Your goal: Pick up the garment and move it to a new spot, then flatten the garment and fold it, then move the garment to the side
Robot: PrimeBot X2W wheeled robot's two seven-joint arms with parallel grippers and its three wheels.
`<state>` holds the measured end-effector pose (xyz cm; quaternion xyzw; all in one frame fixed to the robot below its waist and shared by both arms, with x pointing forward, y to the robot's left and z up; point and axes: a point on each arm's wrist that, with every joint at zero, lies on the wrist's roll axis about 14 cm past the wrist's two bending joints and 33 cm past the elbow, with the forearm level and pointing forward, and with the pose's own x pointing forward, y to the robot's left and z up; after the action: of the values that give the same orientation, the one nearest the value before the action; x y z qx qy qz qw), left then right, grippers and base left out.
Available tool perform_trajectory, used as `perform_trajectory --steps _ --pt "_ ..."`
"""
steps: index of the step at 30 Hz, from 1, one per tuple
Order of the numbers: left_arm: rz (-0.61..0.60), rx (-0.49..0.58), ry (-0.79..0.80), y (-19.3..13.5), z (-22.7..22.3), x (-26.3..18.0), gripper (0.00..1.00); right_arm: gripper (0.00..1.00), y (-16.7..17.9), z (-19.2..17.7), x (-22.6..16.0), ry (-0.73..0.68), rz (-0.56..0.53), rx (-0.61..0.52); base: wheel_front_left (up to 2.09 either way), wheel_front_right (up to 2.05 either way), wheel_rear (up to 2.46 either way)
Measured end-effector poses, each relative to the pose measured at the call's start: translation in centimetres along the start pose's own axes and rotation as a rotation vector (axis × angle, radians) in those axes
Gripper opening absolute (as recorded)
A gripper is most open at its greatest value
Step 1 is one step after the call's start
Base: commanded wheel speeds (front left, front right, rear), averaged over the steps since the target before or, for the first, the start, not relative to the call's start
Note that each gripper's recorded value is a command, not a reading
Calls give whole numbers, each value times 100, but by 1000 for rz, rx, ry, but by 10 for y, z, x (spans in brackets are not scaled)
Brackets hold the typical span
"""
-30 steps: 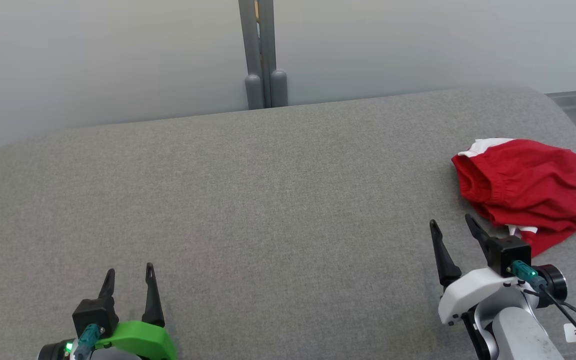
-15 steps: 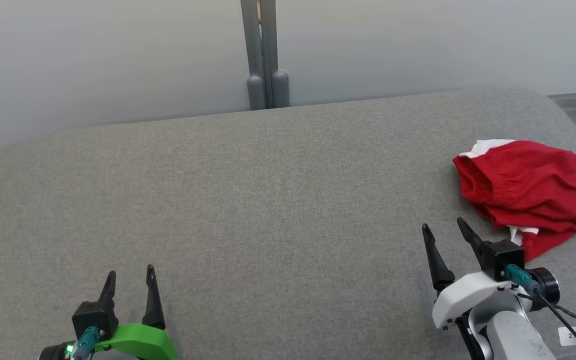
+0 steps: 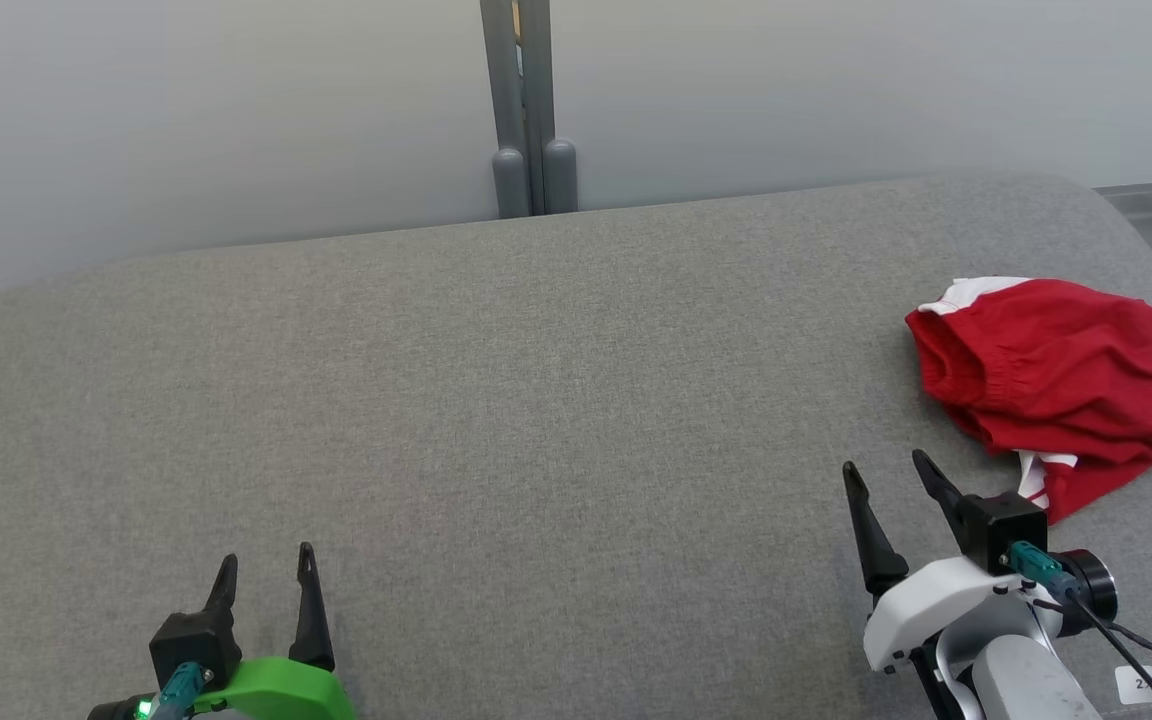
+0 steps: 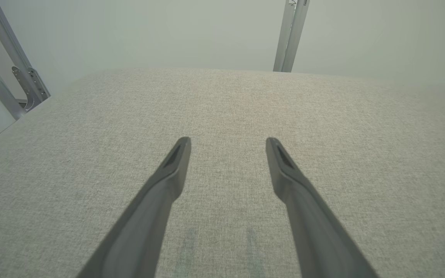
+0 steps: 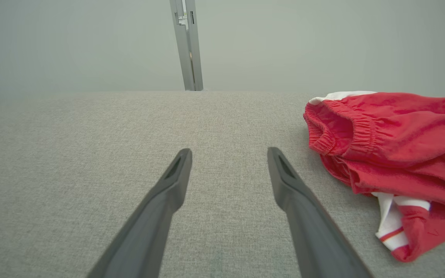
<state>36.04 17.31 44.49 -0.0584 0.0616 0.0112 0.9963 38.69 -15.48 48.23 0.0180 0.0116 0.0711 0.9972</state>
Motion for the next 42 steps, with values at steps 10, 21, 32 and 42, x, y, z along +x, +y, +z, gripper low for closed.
perform_trajectory --steps 10,21,32,42 --pt "1 -2 4 1 -1 0 100 100 0 -1 1 1 1 0 0 0 0" --pt "17 -39 92 5 -27 -9 0 0 -1 -33 -13 104 -22 57 0 0 0" --pt "57 -232 97 11 -22 -6 0 0 -13 -27 -11 89 -92 255 0 0 0" --pt "76 -406 93 13 -17 -3 0 0 -21 -21 -9 71 -136 434 0 0 0"
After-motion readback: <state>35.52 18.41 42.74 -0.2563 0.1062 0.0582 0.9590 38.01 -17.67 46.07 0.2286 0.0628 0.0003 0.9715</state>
